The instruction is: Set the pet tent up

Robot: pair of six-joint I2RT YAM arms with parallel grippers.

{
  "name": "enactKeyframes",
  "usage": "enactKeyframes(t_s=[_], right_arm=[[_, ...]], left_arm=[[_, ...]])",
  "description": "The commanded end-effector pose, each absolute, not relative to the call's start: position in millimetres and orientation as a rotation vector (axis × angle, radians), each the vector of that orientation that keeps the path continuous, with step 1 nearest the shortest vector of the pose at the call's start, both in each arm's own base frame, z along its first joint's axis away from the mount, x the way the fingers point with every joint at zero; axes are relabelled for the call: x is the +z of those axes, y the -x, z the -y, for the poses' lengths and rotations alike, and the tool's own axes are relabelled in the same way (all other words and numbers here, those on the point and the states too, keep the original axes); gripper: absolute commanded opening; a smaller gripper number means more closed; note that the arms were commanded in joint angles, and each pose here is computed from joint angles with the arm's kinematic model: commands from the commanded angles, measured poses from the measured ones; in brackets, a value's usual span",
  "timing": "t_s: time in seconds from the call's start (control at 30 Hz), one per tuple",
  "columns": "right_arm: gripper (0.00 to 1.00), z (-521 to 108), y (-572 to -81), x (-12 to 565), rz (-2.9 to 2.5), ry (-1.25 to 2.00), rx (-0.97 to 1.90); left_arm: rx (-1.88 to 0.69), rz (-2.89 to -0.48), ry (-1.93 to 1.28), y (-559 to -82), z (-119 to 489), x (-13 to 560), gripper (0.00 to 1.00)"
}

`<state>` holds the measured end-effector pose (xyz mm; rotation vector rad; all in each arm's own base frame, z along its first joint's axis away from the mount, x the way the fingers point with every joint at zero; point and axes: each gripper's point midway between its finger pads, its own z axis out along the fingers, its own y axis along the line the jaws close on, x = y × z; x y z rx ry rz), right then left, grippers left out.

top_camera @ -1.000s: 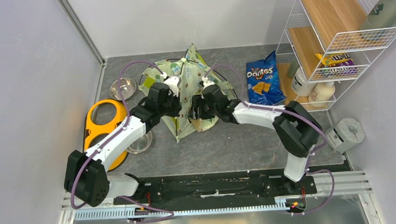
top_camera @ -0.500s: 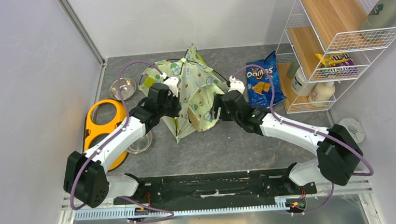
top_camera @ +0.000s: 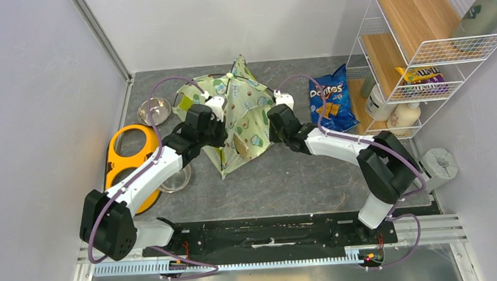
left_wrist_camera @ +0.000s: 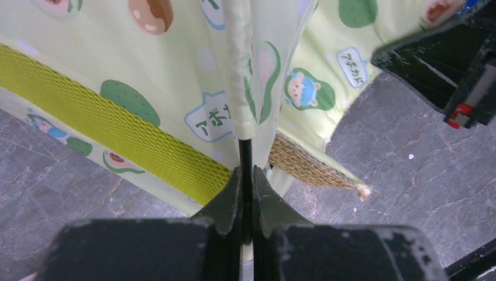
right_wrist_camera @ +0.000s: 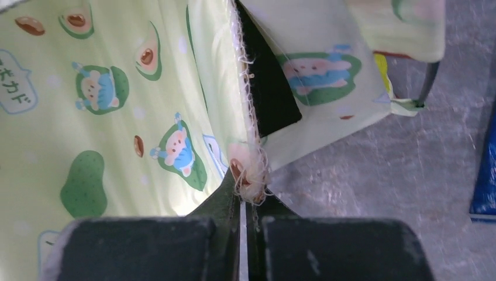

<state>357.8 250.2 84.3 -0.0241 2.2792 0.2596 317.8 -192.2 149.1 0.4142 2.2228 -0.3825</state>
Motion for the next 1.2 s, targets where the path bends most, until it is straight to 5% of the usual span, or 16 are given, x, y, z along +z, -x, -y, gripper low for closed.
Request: enactKeyframes(t_s=[0.0,0.33,0.5,0.6,1.07,1.17], right_arm=[[0.00,-280,-398,125,-2.090,0.039,0.355],[0.02,-258,-439,115,-2.004,-0.248,0.142],[0.68,-253,-413,113,-2.163,-0.244,0.123],[0.81,-243,-385,111,-2.232,-0.241,0.148],[0.81,-303,-301,137,-2.204,0.344,0.773],[0.71,-320,-289,151,-2.126,0.459,0.904]], left_arm=[[-0.437,-2.272,-0.518,-301,200,142,0.02],[-0.470,-2.274,-0.553,-296,204,143,0.02],[-0.462,-2.285,-0.538,-299,204,139,0.02],[-0.464,-2.283,-0.538,-300,205,138,0.02],[-0.457,-2.273,-0.531,-306,207,141,0.02],[-0.454,-2.273,-0.532,-306,206,142,0.02]])
